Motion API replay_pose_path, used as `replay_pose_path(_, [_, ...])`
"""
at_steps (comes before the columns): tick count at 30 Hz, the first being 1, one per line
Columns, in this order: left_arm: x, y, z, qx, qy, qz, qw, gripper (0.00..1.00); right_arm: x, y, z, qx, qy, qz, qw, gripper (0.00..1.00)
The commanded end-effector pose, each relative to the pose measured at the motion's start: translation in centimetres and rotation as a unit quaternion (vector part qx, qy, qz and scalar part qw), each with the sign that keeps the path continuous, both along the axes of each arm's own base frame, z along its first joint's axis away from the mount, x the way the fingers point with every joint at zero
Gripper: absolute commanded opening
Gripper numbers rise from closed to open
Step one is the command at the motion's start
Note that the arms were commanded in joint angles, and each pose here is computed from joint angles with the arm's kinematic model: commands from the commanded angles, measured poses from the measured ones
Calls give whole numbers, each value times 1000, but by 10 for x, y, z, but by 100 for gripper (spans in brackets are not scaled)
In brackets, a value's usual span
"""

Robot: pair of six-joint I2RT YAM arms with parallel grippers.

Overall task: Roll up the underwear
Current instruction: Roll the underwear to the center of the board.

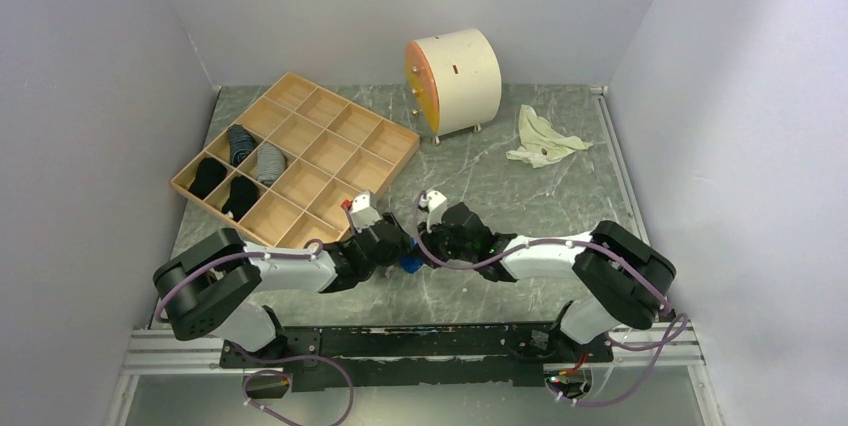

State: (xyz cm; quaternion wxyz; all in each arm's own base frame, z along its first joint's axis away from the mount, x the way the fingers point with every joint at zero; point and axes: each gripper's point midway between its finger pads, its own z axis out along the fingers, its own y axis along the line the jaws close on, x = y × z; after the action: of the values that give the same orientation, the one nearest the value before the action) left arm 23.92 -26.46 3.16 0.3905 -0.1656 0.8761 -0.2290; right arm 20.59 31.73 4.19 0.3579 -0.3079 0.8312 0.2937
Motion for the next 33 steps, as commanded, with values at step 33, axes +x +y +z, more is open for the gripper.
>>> replay_pose_path(33, [-61,-9,-77,25,117,-86,989,68,-27,-68,-69,141,215,-127,958,2])
